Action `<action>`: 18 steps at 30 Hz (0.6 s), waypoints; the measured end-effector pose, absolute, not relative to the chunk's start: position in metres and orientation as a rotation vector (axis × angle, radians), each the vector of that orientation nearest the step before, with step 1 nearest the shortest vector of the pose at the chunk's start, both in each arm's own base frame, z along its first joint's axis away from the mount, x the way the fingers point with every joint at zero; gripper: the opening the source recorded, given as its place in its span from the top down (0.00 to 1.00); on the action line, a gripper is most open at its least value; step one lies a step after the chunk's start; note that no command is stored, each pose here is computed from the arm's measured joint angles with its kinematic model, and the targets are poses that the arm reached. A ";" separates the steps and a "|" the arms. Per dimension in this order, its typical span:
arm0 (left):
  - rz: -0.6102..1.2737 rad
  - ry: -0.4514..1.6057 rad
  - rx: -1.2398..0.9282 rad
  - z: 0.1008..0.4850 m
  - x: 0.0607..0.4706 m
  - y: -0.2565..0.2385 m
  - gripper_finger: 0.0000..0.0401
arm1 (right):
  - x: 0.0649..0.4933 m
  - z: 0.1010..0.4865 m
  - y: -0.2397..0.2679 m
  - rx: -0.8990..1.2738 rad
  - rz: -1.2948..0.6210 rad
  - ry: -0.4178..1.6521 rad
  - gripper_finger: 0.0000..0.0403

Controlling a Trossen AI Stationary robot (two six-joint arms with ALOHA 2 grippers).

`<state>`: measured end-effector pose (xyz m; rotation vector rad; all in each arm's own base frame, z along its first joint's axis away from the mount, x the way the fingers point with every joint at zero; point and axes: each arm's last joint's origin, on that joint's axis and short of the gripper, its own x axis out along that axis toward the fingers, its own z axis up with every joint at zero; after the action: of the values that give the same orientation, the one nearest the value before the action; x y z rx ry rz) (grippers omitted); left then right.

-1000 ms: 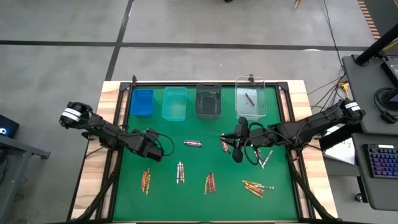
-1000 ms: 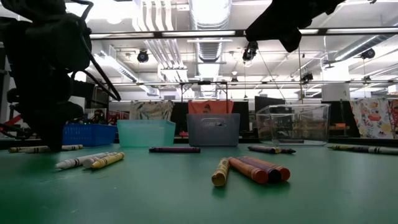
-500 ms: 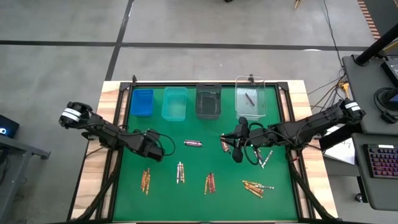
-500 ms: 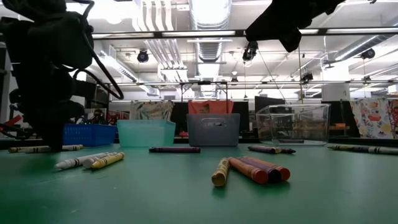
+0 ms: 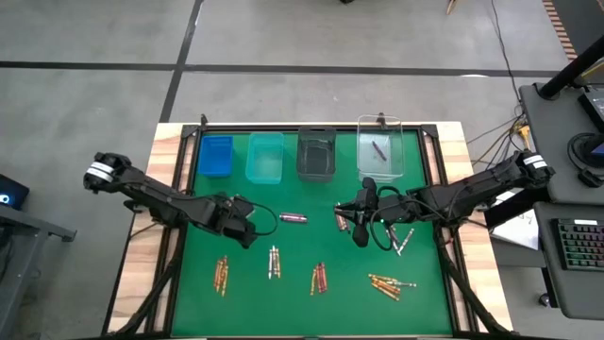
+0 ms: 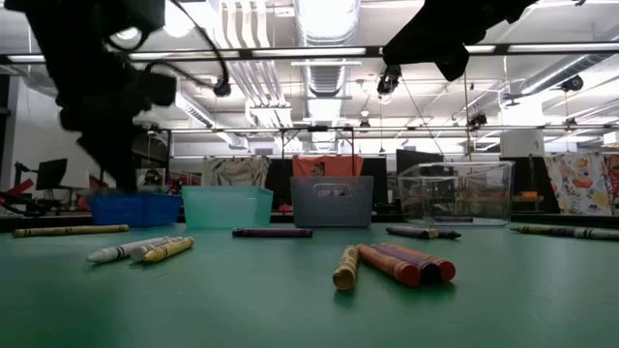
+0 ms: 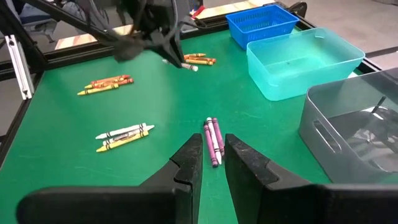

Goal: Sort crayons
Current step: Put the white crayon into the light blue bin

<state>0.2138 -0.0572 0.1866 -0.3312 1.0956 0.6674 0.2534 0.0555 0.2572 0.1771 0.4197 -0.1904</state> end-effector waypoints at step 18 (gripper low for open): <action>0.720 0.858 -0.164 0.240 0.232 0.065 1.00 | 0.253 0.257 0.056 0.169 -0.189 0.421 0.86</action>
<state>0.2318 0.0648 0.2402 -0.1637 0.8584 0.7199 0.2534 0.0555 0.2571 0.1694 0.4208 -0.1885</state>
